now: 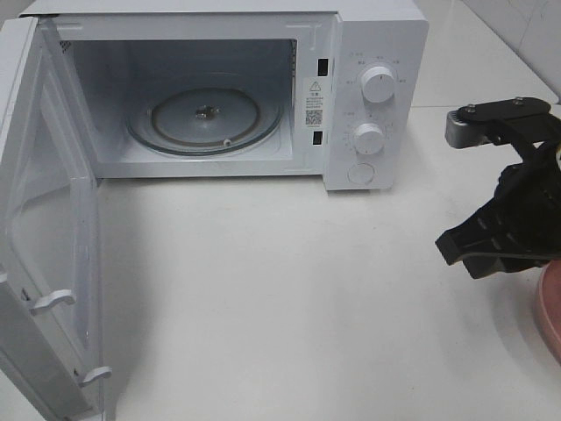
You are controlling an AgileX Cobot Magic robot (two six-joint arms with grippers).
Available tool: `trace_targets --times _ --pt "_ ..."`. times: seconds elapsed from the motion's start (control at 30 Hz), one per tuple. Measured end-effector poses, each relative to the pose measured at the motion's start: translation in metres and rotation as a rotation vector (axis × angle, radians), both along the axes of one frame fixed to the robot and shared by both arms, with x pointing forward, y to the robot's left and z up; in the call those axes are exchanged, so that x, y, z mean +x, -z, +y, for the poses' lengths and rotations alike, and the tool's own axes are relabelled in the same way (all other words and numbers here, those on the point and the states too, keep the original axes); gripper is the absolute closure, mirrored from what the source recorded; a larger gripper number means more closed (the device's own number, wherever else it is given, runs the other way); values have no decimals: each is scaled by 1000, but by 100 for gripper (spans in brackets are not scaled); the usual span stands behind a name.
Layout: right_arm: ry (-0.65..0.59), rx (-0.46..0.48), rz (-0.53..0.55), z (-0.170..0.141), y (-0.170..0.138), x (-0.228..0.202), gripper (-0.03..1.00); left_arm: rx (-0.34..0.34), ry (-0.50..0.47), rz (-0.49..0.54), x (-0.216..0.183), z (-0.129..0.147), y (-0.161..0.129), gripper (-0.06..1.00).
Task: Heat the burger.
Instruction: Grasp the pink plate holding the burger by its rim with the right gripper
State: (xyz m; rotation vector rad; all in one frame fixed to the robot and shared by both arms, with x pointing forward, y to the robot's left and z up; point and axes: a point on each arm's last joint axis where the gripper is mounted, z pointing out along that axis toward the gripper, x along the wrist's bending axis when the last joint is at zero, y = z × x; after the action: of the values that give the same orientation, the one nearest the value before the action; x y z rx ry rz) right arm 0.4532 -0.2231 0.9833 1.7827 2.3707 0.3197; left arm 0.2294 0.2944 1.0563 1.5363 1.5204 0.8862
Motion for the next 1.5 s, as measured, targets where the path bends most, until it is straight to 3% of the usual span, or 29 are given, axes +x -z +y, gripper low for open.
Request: trace_targets --times 0.03,0.07,0.13,0.3,0.83,1.2,1.5 --pt "0 -8 -5 -1 -1 -1 50 0 0 0 0 0 0 -4" --pt "0 -8 -5 -1 -1 -1 50 0 0 0 0 0 0 -4" --pt "-10 -49 -6 -5 -3 -2 14 0 0 0 0 0 0 -4" --pt "-3 -81 25 -8 -2 -5 1 0 0 0 0 0 0 -4" --pt "130 -162 123 -32 11 -9 -1 0 0 0 0 0 0 -4" --pt "222 -141 140 -58 33 -16 2 0 0 0 0 0 0 -4" --pt "209 -137 182 -57 47 -10 4 0 0 0 0 0 0 -4"
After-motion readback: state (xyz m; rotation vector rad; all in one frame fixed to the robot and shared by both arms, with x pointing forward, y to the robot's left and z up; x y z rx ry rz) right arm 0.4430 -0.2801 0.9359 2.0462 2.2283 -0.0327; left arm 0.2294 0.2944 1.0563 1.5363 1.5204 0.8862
